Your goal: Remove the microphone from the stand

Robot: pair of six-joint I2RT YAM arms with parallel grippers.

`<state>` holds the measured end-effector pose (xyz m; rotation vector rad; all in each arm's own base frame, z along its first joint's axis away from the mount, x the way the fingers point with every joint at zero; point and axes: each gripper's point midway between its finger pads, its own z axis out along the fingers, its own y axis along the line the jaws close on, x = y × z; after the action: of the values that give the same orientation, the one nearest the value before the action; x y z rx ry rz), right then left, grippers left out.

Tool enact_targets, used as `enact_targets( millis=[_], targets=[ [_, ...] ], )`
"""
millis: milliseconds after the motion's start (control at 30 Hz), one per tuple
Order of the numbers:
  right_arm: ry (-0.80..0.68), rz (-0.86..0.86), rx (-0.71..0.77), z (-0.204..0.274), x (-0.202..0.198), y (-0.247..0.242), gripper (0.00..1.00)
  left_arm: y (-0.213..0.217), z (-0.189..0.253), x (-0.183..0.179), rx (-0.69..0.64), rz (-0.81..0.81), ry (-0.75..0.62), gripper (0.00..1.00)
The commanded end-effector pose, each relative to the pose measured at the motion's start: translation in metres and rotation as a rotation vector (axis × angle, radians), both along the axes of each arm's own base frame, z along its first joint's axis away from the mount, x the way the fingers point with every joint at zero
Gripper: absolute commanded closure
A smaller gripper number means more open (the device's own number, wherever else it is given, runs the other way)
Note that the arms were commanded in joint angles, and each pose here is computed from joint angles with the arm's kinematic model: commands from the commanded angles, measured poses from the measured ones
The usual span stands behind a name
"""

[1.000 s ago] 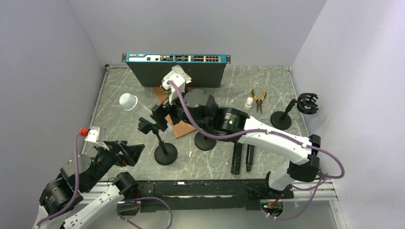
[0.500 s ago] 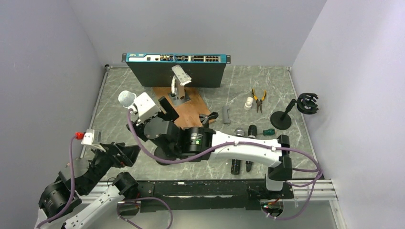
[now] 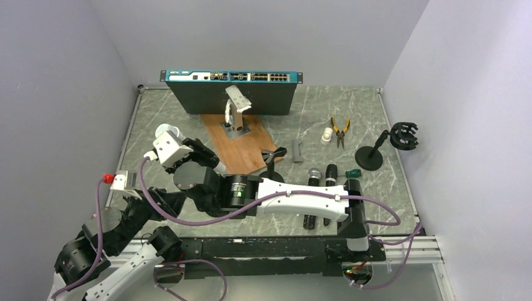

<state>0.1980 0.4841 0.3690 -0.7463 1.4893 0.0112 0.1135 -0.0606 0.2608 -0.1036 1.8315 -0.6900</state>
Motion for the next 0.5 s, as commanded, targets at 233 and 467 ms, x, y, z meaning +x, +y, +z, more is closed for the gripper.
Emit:
enact_targets(
  millis=[233, 467],
  targets=[
    [0.123, 0.469, 0.103, 0.016, -0.011, 0.005, 0.86, -0.036, 0.021, -0.004, -0.007, -0.200, -0.130, 0.01],
    [0.201, 0.733, 0.146, 0.012, -0.020, -0.008, 1.00, -0.038, 0.045, -0.004, 0.079, -0.258, -0.249, 0.01]
  ],
)
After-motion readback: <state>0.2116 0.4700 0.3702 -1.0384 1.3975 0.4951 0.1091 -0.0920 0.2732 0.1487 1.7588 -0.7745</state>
